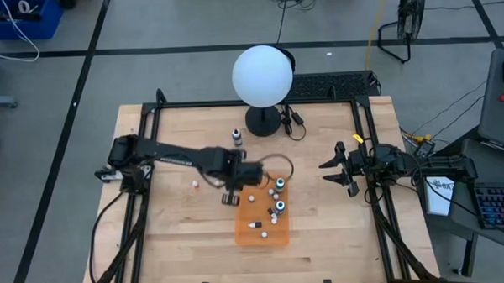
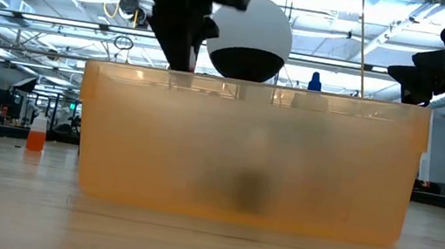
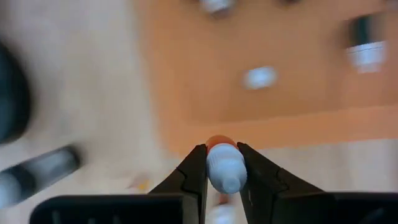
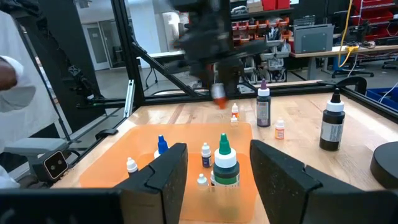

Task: Pick & Place food coloring
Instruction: Put the small orange food coloring bottle into the orange bin

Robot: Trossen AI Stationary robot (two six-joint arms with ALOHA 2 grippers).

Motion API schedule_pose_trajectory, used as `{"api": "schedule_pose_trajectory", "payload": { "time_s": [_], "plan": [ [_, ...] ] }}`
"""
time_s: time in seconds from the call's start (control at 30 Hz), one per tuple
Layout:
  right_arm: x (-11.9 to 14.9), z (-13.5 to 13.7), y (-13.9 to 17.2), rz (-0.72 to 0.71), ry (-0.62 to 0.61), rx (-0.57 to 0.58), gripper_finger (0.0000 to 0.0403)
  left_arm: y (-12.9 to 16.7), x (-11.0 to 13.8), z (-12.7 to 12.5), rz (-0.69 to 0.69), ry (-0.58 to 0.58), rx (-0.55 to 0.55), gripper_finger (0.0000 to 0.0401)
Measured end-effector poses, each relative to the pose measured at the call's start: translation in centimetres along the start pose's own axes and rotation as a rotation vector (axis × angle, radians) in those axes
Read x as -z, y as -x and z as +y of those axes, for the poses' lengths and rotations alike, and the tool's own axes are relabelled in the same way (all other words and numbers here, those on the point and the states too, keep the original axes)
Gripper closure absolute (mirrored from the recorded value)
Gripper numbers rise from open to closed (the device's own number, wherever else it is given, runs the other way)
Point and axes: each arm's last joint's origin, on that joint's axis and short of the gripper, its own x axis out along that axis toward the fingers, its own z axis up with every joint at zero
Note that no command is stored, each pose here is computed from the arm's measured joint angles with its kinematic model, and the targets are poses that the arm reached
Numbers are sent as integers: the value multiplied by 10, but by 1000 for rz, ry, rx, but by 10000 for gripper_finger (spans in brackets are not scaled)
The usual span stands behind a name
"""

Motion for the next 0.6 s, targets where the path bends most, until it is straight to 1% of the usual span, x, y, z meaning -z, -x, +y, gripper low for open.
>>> {"api": "schedule_pose_trajectory", "payload": {
  "time_s": [0.17, 0.33, 0.47, 0.6],
  "plan": [
    [0, 0, 0, 0, 0, 0, 238, -5, -6, -39, -78, -64, 106, 334],
    [0, 0, 0, 0, 0, 0, 237, -15, -7, -67, -152, -59, 144, 335],
    [0, 0, 0, 0, 0, 0, 237, -31, -3, -82, -203, -60, 178, 335],
    [0, 0, 0, 0, 0, 0, 238, -43, 2, -82, -212, -32, 176, 335]
  ]
}}
